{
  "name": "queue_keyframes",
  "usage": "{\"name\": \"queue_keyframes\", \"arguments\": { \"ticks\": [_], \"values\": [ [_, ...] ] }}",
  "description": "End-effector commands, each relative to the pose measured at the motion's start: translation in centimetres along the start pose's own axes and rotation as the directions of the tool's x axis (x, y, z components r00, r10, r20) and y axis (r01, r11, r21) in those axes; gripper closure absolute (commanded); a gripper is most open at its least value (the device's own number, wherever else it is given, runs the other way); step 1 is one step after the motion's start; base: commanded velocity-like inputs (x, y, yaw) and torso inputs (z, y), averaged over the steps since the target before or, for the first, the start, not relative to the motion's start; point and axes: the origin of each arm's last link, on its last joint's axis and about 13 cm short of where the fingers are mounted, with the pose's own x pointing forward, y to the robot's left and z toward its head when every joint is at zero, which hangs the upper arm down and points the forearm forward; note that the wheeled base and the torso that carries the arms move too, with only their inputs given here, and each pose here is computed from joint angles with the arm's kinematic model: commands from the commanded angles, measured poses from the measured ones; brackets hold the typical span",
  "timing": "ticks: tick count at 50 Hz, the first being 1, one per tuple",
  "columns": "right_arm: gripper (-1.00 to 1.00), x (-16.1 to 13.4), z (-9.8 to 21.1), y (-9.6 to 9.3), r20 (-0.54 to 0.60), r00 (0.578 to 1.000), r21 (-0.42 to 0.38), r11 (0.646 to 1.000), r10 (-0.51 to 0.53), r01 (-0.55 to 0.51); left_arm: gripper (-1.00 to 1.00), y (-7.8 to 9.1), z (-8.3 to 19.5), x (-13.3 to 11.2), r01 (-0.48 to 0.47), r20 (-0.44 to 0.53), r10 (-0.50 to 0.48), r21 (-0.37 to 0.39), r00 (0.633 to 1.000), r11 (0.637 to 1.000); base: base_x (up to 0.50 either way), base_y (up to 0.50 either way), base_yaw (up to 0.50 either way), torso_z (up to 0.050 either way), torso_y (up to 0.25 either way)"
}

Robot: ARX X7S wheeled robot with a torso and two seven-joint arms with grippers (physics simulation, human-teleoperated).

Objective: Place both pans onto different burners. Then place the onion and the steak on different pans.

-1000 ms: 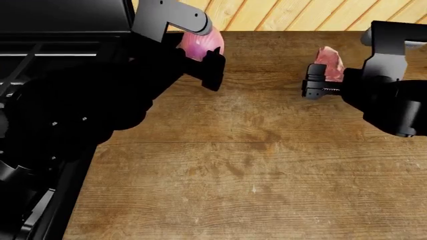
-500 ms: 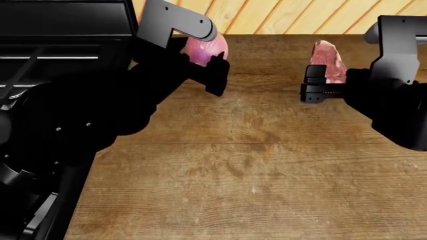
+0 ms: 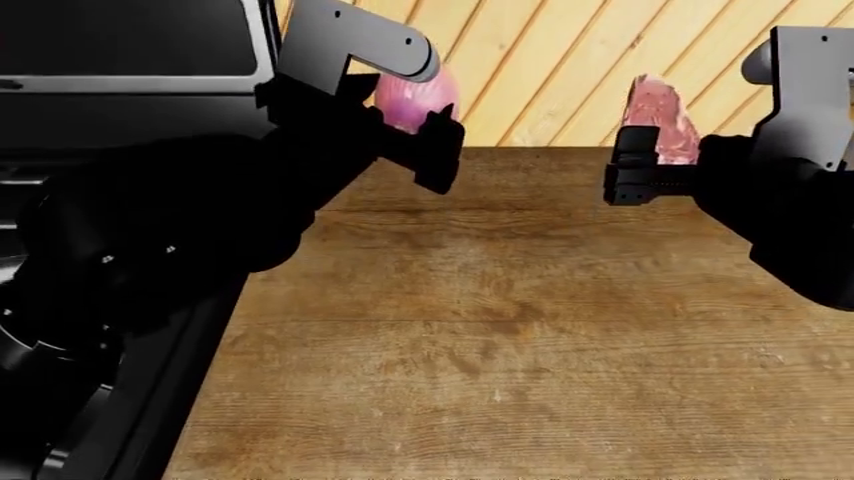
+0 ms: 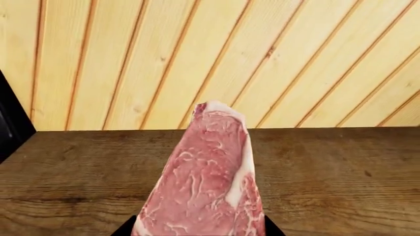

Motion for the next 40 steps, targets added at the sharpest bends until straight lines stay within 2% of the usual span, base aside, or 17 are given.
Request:
{"name": "queue_keyframes", "arguments": {
  "ticks": [1, 14, 23, 40],
  "values": [
    [1.0, 0.04, 0.3, 0.02, 0.023, 1.0, -0.001, 1.0, -0.002, 0.002, 1.0, -0.03, 0.21, -0.09, -0.005, 0.001, 0.005, -0.01, 1.0, 1.0, 0.0, 0.0, 0.0, 0.0, 0.25],
    [1.0, 0.07, 0.28, 0.07, 0.026, 1.0, -0.002, 1.0, 0.002, -0.002, 1.0, -0.09, 0.38, -0.21, -0.004, 0.009, 0.004, -0.01, 1.0, 1.0, 0.0, 0.0, 0.0, 0.0, 0.245],
    [1.0, 0.14, 0.11, 0.1, 0.022, 1.0, -0.004, 1.0, 0.008, -0.008, 1.0, -0.01, 0.38, -0.19, -0.007, 0.018, 0.007, -0.009, 1.0, 1.0, 0.0, 0.0, 0.0, 0.0, 0.0],
    [1.0, 0.03, 0.12, 0.12, 0.024, 1.0, -0.002, 1.0, 0.012, -0.012, 1.0, -0.1, 0.48, -0.3, -0.003, 0.02, 0.003, -0.004, 1.0, 1.0, -0.21, 0.0, 0.0, 0.0, 0.0]
  ]
}}
